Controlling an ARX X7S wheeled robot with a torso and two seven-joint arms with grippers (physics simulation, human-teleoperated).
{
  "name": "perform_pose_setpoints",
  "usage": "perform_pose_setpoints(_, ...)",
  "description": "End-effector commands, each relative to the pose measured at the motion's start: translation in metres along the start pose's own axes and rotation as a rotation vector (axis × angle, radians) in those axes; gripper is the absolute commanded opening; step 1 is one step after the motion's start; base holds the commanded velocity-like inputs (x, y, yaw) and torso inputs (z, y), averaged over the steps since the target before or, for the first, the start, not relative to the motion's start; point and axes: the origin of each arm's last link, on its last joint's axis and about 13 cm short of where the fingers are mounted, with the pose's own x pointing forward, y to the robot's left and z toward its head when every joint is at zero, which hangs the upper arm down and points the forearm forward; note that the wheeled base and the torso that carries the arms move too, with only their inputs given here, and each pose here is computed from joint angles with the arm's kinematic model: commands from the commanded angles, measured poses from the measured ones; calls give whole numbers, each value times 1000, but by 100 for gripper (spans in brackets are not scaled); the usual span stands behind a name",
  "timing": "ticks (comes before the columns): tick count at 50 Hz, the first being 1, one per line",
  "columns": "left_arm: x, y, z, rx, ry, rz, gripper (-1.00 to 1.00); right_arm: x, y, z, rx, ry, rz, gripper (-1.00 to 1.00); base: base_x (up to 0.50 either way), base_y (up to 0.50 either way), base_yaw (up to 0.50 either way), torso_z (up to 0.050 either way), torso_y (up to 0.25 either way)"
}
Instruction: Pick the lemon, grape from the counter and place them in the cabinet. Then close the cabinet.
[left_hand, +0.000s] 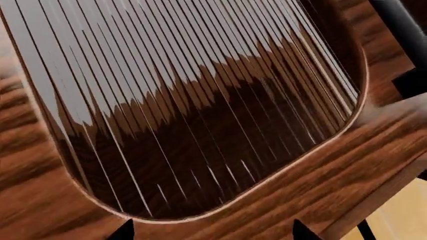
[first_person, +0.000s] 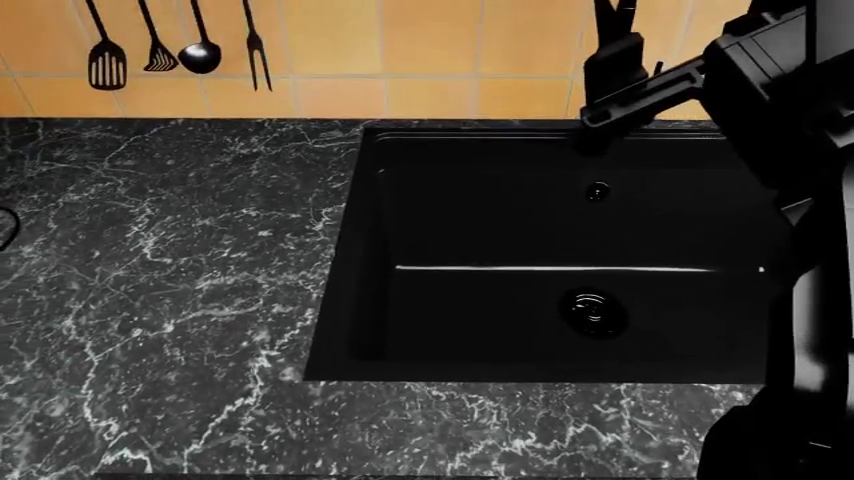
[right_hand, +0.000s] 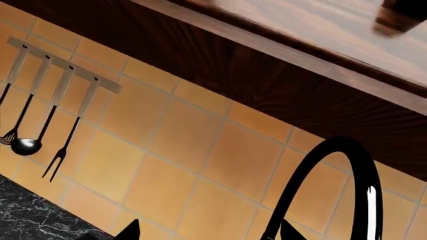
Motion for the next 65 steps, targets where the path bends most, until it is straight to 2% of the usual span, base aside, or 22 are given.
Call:
perform_pose_setpoints(1,-29,-12,-36,35,44,-46,100,-1,-1,5,8,-26,1,100,0,0,0,0,0)
perform_pose_setpoints(14,-61,-16,-79,47,128,-35,100,-2,-3,6,2,-31,-3,100,0,0,0,0,0)
perform_pose_setpoints(19,-68,-21,-88,89,154,-80,100,-1,-2,5,1,-30,-2,100,0,0,0,0,0)
perform_pose_setpoints(24,-71,-22,-92,95,168,-95,100,-2,-1,5,22,-30,15,100,-26,-68,0,0,0)
perform_pose_setpoints(38,-73,-29,-108,76,216,-82,100,-5,4,0,40,-24,51,100,-486,-170,0,0,0)
perform_pose_setpoints(45,-74,-32,-128,95,261,-39,100,-6,5,-5,46,-9,43,100,-499,-173,0,0,0)
perform_pose_setpoints(65,-81,-41,-147,113,290,-28,100,-8,4,-12,83,5,24,100,-425,-437,0,0,0)
